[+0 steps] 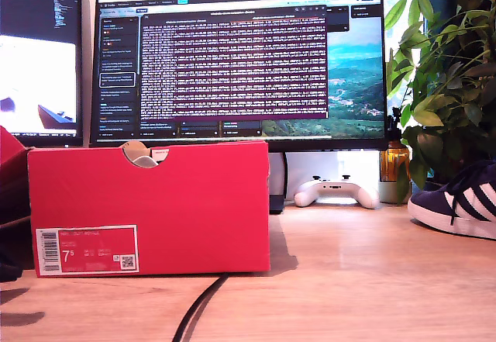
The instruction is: Pack the blue shoes by picking the first shoe and placing it inside the red shoebox, left side, then picking and rotating the second shoe and placing it in the shoebox
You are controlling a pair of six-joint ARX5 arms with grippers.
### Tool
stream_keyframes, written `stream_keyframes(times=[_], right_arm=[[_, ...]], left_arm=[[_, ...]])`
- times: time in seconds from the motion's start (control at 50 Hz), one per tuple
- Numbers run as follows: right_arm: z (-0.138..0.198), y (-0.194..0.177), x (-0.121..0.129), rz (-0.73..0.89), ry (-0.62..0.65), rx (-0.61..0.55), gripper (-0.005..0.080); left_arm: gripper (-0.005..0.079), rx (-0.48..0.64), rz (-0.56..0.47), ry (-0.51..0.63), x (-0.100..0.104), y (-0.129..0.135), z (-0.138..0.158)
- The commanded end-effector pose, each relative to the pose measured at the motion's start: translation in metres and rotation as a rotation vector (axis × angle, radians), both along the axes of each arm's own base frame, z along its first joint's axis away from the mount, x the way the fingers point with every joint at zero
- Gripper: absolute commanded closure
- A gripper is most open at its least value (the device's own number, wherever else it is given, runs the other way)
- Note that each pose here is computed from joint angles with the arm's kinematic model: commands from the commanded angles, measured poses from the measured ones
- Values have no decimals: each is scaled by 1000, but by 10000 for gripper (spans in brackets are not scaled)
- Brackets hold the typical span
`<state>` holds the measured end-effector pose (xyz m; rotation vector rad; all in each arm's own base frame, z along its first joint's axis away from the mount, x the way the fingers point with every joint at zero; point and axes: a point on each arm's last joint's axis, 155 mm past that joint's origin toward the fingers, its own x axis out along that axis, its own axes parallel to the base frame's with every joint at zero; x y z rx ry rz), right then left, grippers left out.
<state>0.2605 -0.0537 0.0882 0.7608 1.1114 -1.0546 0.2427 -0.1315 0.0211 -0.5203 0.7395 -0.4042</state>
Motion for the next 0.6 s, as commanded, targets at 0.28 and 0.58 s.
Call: stream_keyframes(times=[0.28, 0.58], right_arm=[[-37, 1, -10, 12, 35, 23, 204], [-41, 4, -7, 4, 15, 40, 758]], left_arm=[[764, 9, -9, 10, -5, 0, -6], [764, 9, -9, 10, -5, 0, -6]])
